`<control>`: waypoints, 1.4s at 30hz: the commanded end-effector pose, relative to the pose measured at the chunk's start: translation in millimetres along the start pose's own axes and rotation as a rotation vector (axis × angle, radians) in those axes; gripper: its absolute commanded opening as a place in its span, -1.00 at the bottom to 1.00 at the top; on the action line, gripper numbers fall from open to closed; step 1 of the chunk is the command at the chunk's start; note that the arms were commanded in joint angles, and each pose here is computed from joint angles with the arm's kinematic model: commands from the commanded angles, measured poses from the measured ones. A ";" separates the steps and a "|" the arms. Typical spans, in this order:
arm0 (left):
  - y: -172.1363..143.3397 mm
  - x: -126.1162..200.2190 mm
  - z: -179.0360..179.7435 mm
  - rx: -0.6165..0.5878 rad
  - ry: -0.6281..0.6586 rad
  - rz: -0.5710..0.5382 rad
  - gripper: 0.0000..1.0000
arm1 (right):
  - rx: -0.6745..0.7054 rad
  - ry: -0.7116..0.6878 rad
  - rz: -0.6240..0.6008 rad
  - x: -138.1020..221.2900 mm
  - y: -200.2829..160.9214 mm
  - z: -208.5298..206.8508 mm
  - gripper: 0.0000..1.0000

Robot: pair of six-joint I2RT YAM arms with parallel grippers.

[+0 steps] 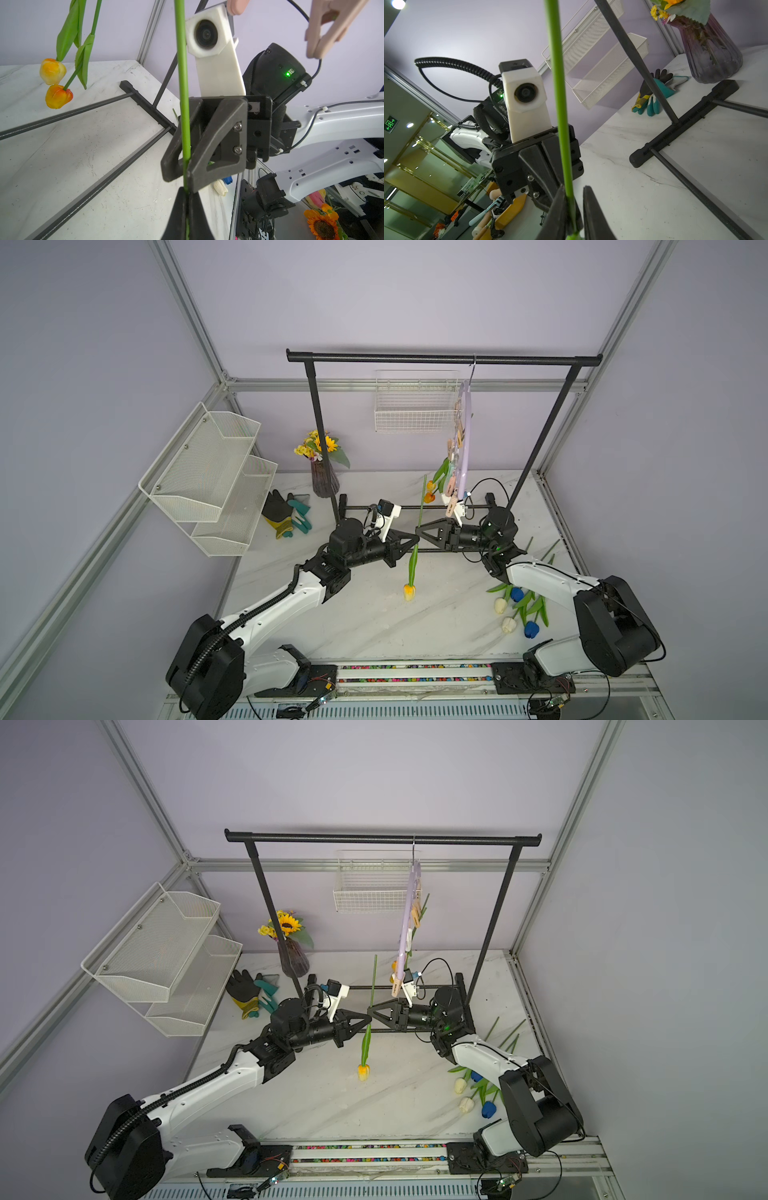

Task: Dry the flowers on a clothes hanger
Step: Pick up the flower at the center of the board.

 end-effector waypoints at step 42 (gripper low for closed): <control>131.6 29.1 28.6 -0.202 0.217 -0.244 0.36 | 0.055 -1.017 -0.484 124.8 54.0 -100.0 -1.00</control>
Point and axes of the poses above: each gripper's point midway between its finger pads, its own x axis back along the fingers, its own z axis along the line the jaws close on, y = z × x, the point moved 1 cm from there along x, back along the fingers, and after that the axes turned 11 degrees about -x, right-handed, at the moved point
